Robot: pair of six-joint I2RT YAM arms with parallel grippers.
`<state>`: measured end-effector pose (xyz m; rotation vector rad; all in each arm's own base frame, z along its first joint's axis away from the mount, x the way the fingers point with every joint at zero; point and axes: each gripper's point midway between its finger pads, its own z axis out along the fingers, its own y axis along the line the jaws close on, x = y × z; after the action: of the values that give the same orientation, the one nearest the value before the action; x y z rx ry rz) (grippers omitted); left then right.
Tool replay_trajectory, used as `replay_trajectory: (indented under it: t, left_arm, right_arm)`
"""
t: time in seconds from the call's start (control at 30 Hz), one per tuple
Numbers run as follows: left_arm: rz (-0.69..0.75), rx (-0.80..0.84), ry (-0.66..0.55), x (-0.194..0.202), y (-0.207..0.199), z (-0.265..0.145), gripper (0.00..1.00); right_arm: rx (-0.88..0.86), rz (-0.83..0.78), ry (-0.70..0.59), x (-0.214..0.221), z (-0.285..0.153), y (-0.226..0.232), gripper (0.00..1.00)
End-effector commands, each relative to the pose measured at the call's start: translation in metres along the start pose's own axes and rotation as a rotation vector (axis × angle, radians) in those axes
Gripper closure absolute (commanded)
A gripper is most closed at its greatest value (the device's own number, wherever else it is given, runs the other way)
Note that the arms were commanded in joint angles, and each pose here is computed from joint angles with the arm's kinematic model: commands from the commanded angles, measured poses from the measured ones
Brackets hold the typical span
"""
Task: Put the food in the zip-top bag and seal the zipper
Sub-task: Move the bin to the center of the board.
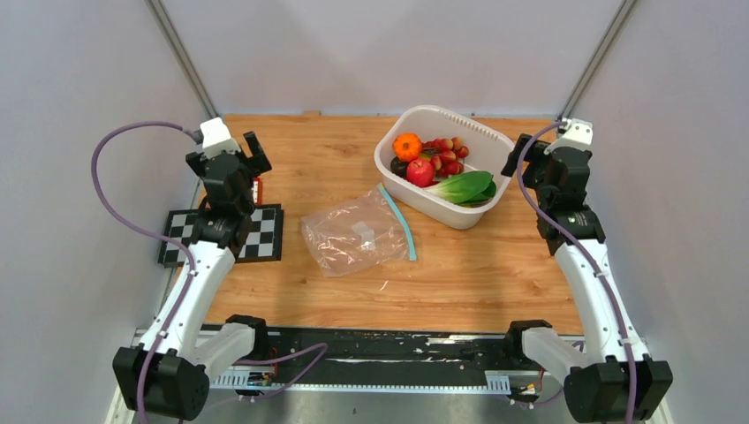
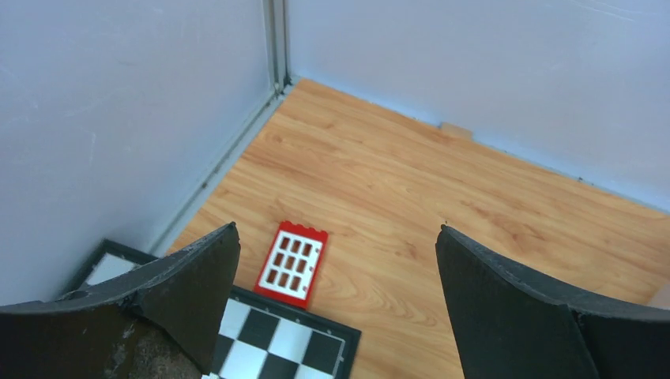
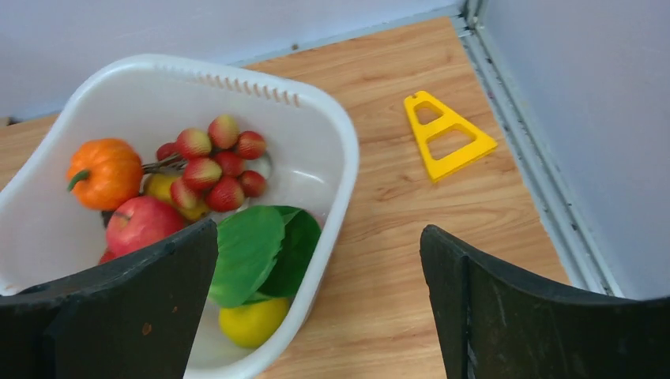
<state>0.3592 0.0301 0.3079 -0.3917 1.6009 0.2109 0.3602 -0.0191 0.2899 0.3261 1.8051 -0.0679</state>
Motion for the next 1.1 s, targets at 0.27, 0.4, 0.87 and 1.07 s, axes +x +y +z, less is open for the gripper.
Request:
replay_trajectory:
  t: [0.27,0.4,0.87,1.07]
  left_arm:
    - [-0.240,0.108,0.093,0.011,-0.014,-0.032,0.00]
    - [-0.180,0.308,0.153,0.016,-0.051,-0.035,0.00]
    - [-0.184,0.667,0.289,0.037,-0.104,-0.071,0.00]
    - [-0.178,0.774,0.345,0.050,-0.119,-0.081,0.00]
  right_arm:
    - [-0.744,0.036,0.080,-0.002,-0.070,0.116,0.04]
    - [-0.777,0.014,0.245,0.019,-0.051,0.133,0.00]
    - [-0.724,-0.123,0.550,0.092,0.001,0.150,0.00]
    - [-0.731,-0.125,0.694,0.140,-0.013,0.143,0.00]
